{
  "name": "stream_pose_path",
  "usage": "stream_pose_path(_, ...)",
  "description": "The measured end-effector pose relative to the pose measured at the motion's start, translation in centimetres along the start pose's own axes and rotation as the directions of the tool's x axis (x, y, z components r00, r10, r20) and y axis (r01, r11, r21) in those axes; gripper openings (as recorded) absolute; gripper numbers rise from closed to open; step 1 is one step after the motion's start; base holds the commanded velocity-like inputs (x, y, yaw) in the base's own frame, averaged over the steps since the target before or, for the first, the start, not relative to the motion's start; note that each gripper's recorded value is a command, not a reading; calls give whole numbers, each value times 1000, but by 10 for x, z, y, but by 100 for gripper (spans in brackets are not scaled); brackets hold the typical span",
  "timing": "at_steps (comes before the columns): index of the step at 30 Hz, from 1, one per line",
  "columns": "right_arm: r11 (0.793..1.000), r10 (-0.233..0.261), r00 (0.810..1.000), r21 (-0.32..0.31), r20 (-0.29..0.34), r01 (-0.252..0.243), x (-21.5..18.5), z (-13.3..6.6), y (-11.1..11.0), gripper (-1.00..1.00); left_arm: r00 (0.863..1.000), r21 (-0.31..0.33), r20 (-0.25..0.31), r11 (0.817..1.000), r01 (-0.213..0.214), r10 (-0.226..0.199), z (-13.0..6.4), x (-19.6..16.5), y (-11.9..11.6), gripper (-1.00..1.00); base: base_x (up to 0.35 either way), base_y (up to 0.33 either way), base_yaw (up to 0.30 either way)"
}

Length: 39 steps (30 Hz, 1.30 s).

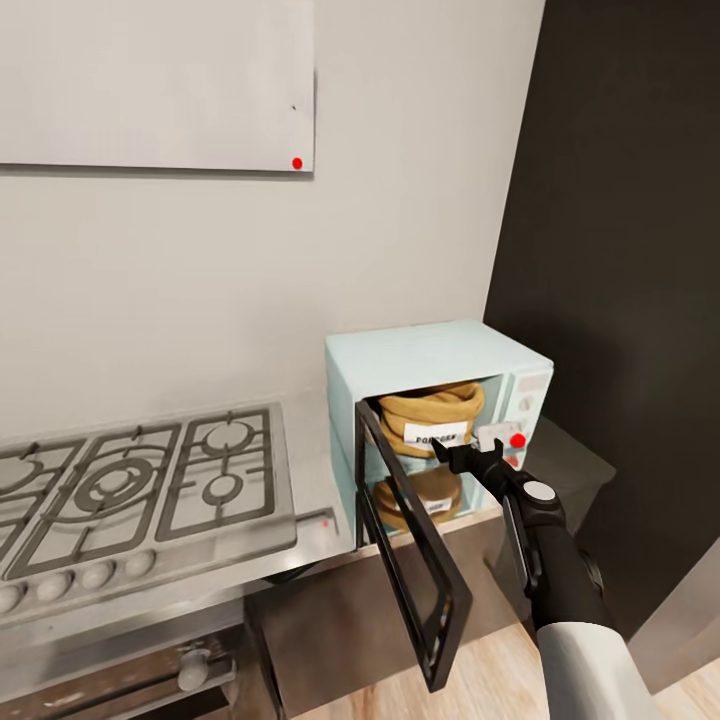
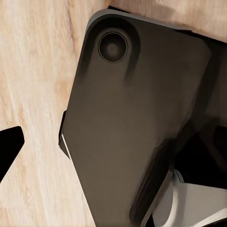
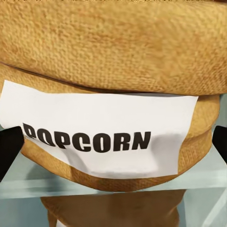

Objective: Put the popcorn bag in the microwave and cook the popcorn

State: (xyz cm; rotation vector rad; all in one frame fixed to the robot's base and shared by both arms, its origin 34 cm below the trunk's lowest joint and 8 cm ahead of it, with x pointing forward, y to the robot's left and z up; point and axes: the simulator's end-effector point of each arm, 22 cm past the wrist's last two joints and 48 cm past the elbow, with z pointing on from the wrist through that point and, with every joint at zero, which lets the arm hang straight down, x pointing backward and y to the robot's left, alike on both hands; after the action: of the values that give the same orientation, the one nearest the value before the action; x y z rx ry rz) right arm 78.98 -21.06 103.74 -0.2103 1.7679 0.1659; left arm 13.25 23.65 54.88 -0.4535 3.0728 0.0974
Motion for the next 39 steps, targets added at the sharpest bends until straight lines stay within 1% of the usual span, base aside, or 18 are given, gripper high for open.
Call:
stream_pose_path(3,1000,0,1000,-2,-2,0,1,0,1,100,1000,0,0,1000,0,0,0,0,0,100,74,0,0)
stream_pose_path(7,1000,5,1000,-8,-22,-5,11,2,3,100,1000,0,0,1000,0,0,0,0,0,100,73,0,0)
stream_pose_path(17,1000,8,1000,-12,-30,-8,15,3,5,100,1000,0,0,1000,-1,1,0,0,0,100,89,0,0)
stream_pose_path(22,1000,11,999,-18,-39,-12,19,4,9,100,1000,0,0,1000,-1,1,0,0,0,100,93,0,0)
stream_pose_path(27,999,37,999,-38,-33,-38,17,8,29,100,1000,-1,0,1000,-1,1,0,0,1,100,93,0,0)
stream_pose_path(30,998,42,999,-42,-32,-44,16,8,32,100,1000,0,0,1000,-1,1,0,0,1,100,93,0,0)
stream_pose_path(32,997,54,998,-52,-42,-56,21,10,40,100,1000,0,0,1000,-1,1,0,0,0,100,93,0,0)
stream_pose_path(33,997,58,997,-53,-57,-61,28,12,43,100,1000,0,0,1000,-1,1,0,0,0,100,31,0,0)
stream_pose_path(35,997,56,996,-56,-64,-60,31,12,44,100,1000,0,0,1000,-1,1,0,0,0,100,11,0,0)
stream_pose_path(39,997,52,997,-54,-57,-56,27,11,43,100,1000,-1,1,1000,-1,1,0,-1,1,100,0,0,0)
